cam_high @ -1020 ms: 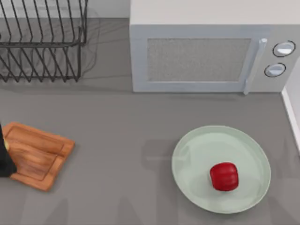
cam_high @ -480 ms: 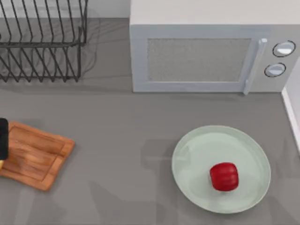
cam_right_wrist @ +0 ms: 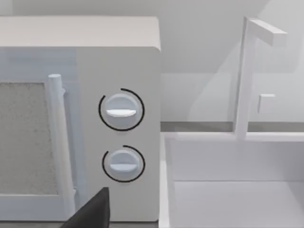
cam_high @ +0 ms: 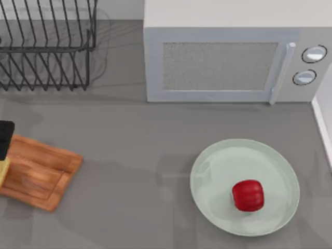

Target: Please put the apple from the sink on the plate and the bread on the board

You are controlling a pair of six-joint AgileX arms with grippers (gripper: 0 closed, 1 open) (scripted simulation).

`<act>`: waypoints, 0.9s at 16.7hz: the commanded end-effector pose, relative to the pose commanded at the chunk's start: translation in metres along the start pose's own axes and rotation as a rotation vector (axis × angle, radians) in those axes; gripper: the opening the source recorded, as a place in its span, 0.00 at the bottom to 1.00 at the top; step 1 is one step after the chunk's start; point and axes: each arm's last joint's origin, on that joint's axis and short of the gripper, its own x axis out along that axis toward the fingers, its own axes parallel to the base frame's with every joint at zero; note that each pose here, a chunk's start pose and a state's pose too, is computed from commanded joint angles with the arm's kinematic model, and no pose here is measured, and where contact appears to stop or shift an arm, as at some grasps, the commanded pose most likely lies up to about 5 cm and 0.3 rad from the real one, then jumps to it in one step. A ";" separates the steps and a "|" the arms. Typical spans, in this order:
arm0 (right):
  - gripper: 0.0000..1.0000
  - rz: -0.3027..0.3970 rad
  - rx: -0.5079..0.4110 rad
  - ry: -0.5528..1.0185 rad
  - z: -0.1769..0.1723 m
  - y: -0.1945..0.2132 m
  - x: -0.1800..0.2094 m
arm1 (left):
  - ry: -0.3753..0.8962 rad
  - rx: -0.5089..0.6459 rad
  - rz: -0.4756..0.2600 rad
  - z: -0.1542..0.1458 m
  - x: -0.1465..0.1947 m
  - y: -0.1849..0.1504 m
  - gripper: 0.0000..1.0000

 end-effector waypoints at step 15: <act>1.00 0.000 0.000 0.000 0.000 0.000 0.000 | 0.179 0.013 -0.047 0.028 0.041 0.014 1.00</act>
